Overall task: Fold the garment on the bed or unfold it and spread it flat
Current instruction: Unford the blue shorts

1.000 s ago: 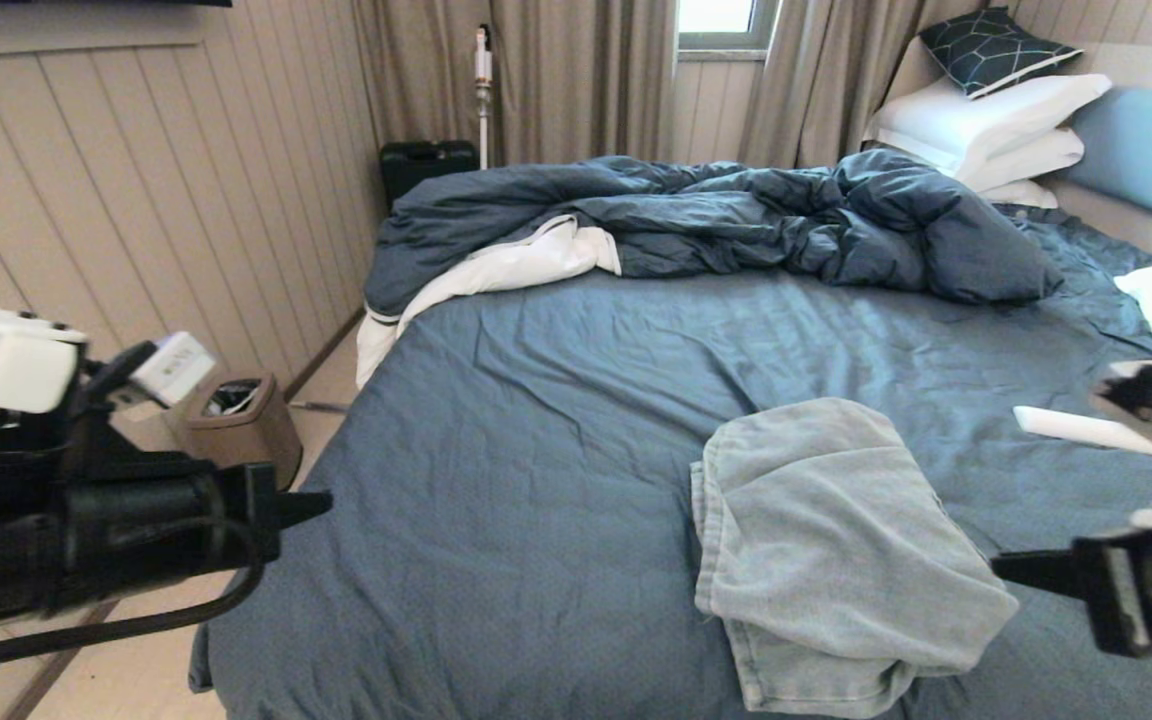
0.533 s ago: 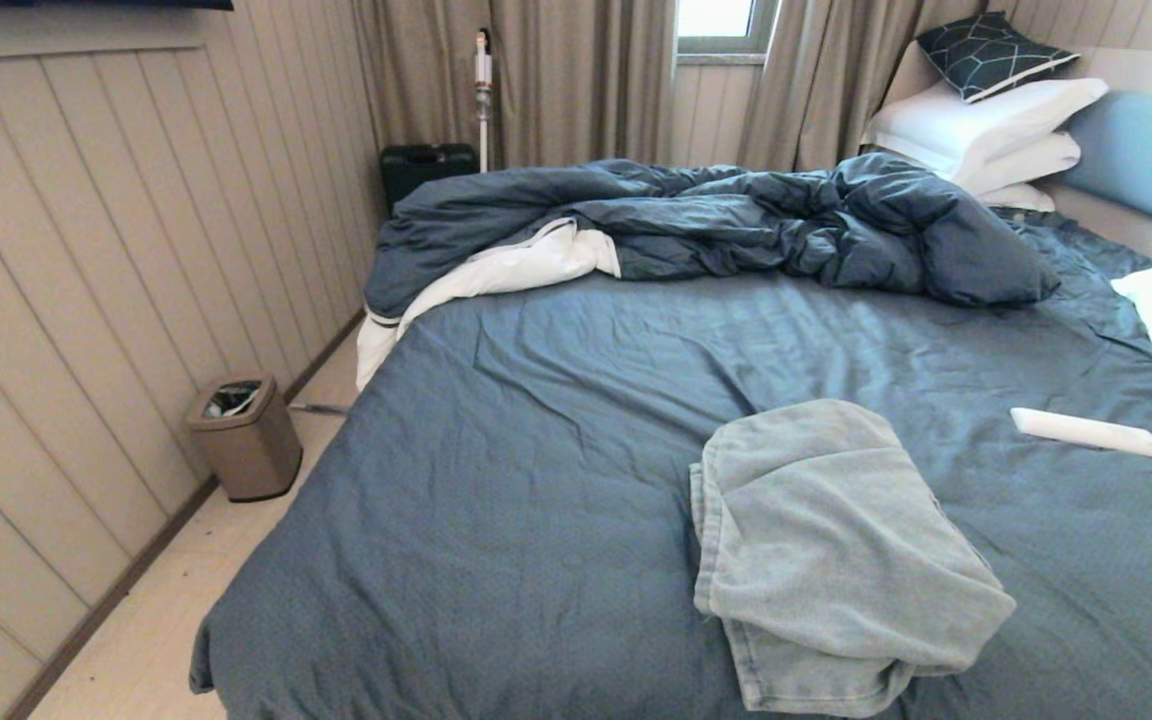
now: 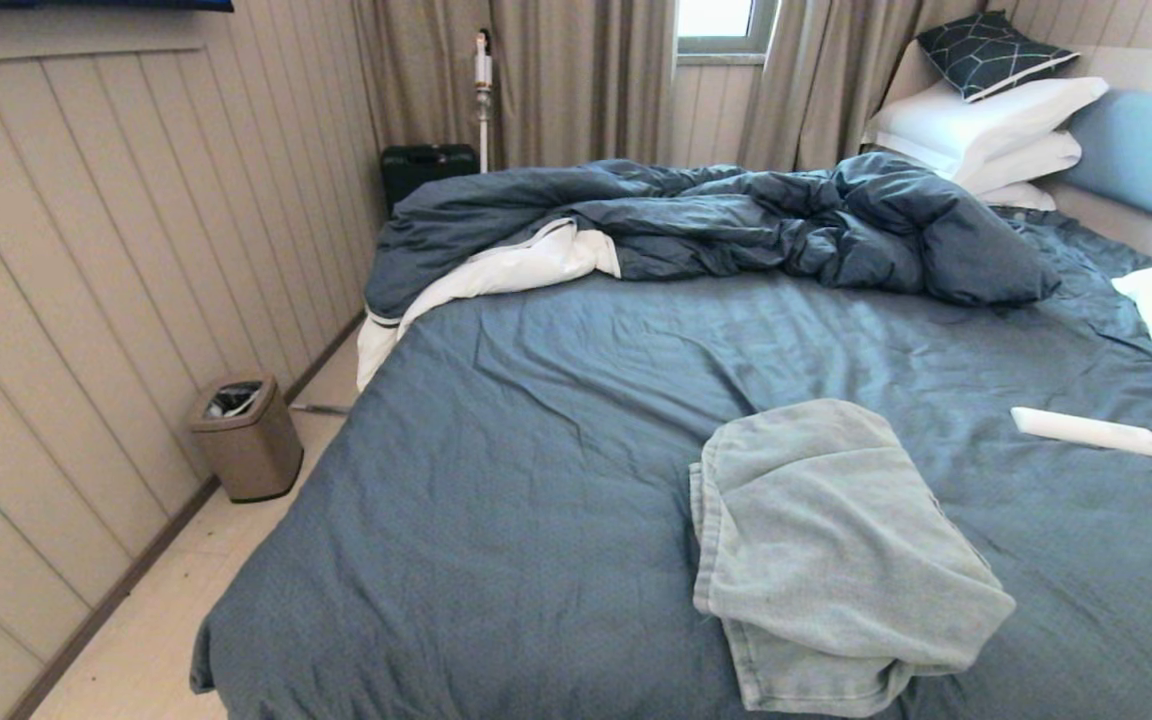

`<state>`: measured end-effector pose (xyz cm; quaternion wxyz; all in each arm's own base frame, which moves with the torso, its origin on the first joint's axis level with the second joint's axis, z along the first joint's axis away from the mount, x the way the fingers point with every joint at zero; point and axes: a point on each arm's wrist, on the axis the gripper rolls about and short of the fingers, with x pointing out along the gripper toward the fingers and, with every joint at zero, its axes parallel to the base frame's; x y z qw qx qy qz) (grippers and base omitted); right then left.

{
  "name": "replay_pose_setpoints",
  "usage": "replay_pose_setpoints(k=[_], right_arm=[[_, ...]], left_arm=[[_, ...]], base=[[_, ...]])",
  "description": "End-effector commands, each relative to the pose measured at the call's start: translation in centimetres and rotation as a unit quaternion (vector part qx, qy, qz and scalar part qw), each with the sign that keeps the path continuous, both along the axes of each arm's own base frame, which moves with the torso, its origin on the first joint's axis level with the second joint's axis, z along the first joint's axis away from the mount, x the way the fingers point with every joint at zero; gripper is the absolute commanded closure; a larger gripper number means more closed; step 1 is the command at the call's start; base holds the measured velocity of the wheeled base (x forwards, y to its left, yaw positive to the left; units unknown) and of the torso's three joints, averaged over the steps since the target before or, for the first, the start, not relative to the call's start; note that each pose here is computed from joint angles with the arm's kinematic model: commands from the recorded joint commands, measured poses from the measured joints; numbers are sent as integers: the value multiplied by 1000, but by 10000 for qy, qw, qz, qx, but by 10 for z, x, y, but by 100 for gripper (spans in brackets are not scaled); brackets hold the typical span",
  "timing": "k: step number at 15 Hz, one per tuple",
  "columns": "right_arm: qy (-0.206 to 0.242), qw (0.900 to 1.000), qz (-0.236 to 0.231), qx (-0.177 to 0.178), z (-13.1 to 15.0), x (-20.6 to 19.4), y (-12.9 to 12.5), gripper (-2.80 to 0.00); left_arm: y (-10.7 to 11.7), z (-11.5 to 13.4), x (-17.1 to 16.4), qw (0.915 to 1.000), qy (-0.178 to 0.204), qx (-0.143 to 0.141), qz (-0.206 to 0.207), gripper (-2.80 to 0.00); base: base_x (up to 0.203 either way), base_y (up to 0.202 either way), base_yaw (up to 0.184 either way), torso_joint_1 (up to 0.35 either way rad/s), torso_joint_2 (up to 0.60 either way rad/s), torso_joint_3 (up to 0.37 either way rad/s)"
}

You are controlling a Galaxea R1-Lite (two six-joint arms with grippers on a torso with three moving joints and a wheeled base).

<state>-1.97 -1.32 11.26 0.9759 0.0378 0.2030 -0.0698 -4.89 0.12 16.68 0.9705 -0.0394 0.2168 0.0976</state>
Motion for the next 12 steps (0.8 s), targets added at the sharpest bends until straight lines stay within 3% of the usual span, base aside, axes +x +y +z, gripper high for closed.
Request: replay_pose_setpoints(k=[1, 3, 6, 11, 12], right_arm=[[-59, 9984, -506, -259, -3, 0, -2, 0], [-242, 9962, -778, -314, 13, -4, -3, 0], [7, 9880, -1488, -421, 14, -11, -1, 0], [-344, 9890, -1393, -361, 36, -17, -1, 0], [-456, 9914, -1210, -203, 47, -22, 0, 0]], left_arm=[[0, -32, 10, 10000, 77, 27, -17, 0], [1, -64, 27, 9997, 46, 198, -161, 0], [-1, -83, 36, 9949, -561, 311, -776, 0], [-2, -91, 19, 9787, -1455, 697, -1266, 0], [-2, -91, 19, 9776, -1548, 682, -1256, 0]], base=[[0, 0, 0, 0, 0, 0], [0, 0, 0, 0, 0, 0], [0, 0, 0, 0, 0, 0], [0, 0, 0, 0, 0, 0], [0, 0, 0, 0, 0, 0]])
